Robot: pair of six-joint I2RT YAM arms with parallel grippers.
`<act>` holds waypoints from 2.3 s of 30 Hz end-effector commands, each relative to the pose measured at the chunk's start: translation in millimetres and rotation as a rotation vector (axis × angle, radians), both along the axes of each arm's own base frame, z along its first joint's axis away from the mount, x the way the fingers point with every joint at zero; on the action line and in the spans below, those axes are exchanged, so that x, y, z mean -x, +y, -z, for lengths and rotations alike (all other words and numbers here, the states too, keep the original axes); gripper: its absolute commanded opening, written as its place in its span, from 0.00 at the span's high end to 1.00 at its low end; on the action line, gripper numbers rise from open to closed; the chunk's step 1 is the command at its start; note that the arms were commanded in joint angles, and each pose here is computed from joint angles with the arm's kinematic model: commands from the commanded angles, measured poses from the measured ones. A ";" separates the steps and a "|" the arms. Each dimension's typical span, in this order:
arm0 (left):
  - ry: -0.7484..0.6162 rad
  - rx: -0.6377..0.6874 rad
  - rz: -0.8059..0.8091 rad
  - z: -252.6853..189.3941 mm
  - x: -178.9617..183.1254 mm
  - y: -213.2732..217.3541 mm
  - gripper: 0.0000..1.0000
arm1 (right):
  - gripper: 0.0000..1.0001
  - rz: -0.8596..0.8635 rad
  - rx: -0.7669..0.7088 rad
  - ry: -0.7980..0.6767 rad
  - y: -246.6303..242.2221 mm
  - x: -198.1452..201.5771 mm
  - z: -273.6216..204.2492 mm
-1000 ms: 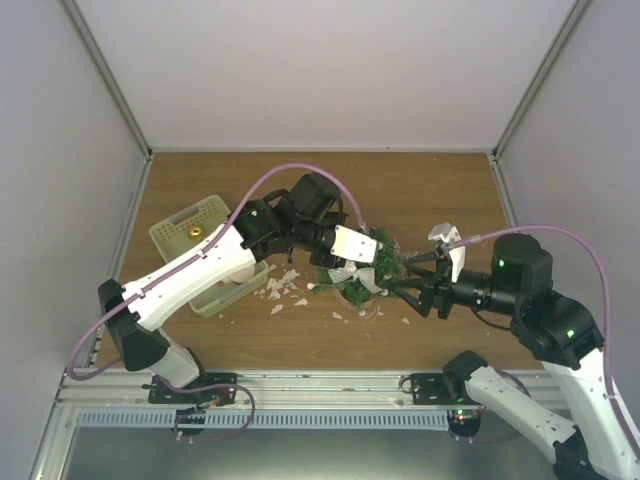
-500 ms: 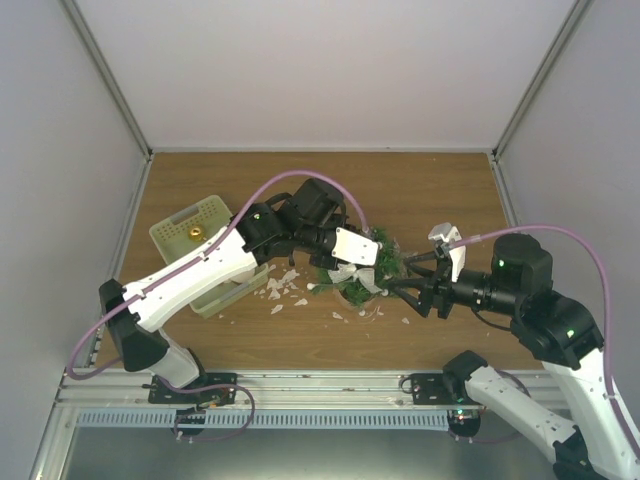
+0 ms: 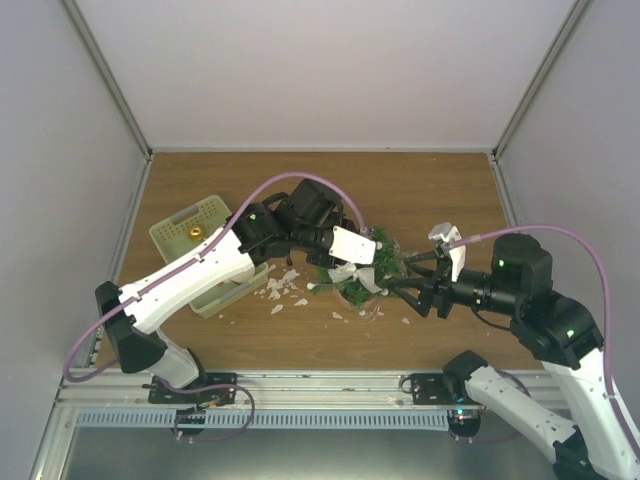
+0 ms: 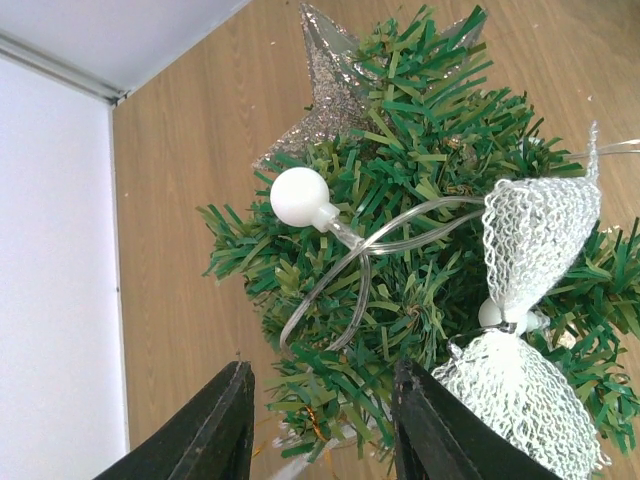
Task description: Decorate the small christmas tree
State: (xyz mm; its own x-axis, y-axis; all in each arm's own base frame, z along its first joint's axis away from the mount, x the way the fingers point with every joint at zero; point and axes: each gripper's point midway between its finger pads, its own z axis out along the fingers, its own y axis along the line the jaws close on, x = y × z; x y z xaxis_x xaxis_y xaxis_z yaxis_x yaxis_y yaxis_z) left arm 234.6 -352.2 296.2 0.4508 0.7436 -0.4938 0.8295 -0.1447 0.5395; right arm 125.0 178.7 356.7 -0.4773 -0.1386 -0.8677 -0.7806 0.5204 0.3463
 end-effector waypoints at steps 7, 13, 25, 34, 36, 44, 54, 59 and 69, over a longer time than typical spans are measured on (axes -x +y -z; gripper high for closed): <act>-0.098 0.043 -0.023 -32.5 -4.4 8.7 0.59 | 0.27 -0.006 0.004 -0.021 1.6 -1.6 -2.4; -0.218 0.207 -0.167 -96.2 -41.1 27.5 0.51 | 0.27 0.016 0.007 -0.051 -0.5 -6.0 -8.3; -0.242 0.497 -0.474 -148.0 -108.4 128.8 0.01 | 0.00 0.499 0.122 -0.182 -58.0 -72.5 -37.6; -0.135 0.644 -0.849 -104.6 -184.4 248.1 0.01 | 0.00 0.964 0.323 -0.354 -127.0 -127.1 -64.7; -0.098 0.684 -0.921 -86.5 -191.5 268.1 0.01 | 0.00 1.027 0.357 -0.386 -139.0 -133.0 -69.5; -0.034 0.825 -1.073 -49.5 -195.3 310.1 0.01 | 0.01 1.065 0.418 -0.313 -190.2 -191.3 -33.6; -0.079 0.917 -1.081 -33.2 -189.0 317.6 0.01 | 0.00 1.092 0.200 -0.171 -251.8 -245.6 37.7; -0.052 0.940 -1.100 -14.3 -194.2 318.4 0.01 | 0.00 1.101 0.199 -0.270 -255.5 -251.4 55.4; -0.071 0.953 -1.171 3.2 -220.2 330.2 0.01 | 0.00 1.153 0.214 -0.207 -267.3 -269.2 104.2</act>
State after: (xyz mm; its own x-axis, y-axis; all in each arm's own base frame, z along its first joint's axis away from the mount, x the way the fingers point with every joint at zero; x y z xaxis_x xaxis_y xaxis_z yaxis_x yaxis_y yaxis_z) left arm 439.9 -28.9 271.5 -0.1901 0.1330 -0.9727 0.2381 0.9674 0.0857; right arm 375.6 -80.4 231.1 -0.3521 0.1274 -0.9273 0.1301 0.9877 0.0862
